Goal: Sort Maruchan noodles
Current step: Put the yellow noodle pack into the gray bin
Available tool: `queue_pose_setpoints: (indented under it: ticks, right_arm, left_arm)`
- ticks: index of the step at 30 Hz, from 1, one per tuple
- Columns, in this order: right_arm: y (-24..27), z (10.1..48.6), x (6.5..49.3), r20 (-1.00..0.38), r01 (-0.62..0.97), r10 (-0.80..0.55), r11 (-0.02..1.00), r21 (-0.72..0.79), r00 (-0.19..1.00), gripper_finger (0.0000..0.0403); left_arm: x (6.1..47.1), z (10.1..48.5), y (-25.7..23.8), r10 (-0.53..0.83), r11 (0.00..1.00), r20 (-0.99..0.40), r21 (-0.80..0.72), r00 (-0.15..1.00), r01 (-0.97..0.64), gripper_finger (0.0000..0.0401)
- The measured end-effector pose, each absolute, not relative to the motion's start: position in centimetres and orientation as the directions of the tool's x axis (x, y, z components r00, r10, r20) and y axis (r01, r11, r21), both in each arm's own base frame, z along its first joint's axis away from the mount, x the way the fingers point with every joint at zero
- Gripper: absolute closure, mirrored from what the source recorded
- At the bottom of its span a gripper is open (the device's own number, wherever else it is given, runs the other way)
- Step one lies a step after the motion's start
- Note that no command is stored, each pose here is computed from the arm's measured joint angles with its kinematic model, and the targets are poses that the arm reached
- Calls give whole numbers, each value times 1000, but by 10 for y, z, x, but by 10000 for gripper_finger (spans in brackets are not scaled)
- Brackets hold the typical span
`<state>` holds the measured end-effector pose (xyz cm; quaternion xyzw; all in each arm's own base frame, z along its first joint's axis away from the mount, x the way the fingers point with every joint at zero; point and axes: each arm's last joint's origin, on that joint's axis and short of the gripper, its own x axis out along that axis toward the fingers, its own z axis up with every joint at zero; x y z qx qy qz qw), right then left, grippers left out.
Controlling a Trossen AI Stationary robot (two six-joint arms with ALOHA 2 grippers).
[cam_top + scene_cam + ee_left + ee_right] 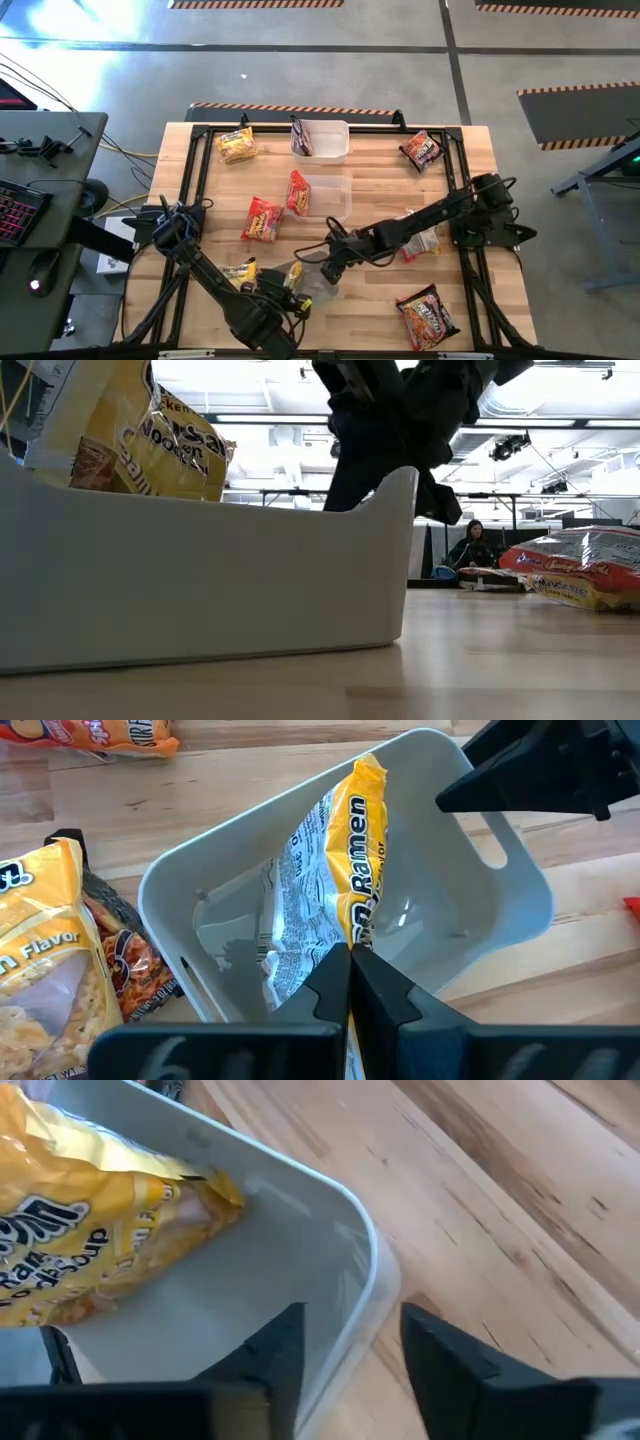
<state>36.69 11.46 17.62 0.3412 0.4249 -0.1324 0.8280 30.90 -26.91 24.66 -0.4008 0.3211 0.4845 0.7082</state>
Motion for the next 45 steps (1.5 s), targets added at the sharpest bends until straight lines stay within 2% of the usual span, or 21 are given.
queue_pose_setpoints:
  ticks: [8,10,19,37,45]
  right_arm:
    - [113,177,368,-791,526,63,715,461,608,382]
    - [113,177,367,-795,538,58,707,459,603,397]
    - [108,169,357,-860,684,-32,622,381,509,400]
    - [112,167,349,-885,820,-91,429,379,457,402]
    - [111,167,345,-884,864,-138,326,385,446,403]
  left_arm:
    - [306,247,-271,439,219,-835,-259,332,-941,401]
    - [305,247,-272,442,225,-834,-256,332,-940,401]
    - [302,247,-275,451,242,-823,-261,346,-935,401]
    - [296,256,-264,521,263,-788,-217,327,-940,401]
    - [295,263,-262,536,294,-765,-227,357,-928,401]
